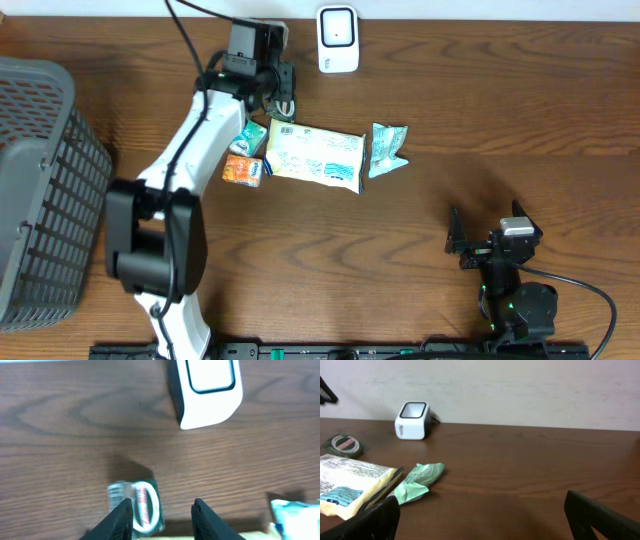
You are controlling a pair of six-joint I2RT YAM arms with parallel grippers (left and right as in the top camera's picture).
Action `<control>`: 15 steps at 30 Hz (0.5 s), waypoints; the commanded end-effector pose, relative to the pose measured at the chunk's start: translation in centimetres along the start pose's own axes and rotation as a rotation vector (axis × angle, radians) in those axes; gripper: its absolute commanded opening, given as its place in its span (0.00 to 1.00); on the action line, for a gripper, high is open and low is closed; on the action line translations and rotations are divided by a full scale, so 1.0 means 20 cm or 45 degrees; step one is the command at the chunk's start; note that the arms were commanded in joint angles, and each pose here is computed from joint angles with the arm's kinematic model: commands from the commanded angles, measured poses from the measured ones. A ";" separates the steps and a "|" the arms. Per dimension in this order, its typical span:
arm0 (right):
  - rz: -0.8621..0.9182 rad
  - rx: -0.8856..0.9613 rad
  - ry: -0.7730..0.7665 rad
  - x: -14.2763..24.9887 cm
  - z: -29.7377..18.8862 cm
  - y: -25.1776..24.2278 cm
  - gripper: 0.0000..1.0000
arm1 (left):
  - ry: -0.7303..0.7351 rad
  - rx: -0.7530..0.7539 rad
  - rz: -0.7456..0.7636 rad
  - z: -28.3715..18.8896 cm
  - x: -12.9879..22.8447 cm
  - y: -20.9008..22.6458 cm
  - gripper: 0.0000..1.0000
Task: Scan the item barcode
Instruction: 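Set the dark green box down left of the scanner and release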
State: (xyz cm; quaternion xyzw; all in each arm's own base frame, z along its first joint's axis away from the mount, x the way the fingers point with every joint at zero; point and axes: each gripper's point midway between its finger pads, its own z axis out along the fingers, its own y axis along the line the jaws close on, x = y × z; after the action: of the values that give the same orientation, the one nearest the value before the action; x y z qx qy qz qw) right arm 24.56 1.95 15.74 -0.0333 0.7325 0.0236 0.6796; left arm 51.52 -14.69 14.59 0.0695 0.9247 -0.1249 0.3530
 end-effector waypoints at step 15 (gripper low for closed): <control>0.013 0.001 0.001 0.01 0.00 0.00 0.99 | -0.092 0.003 0.024 -0.68 -0.12 -0.09 0.85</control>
State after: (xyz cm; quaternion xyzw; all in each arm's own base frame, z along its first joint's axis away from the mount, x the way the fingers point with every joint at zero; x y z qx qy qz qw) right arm 24.56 1.95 15.74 -0.0333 0.7325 0.0236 0.6796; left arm 45.99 -13.34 21.85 0.0733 0.9249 -0.1232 0.3522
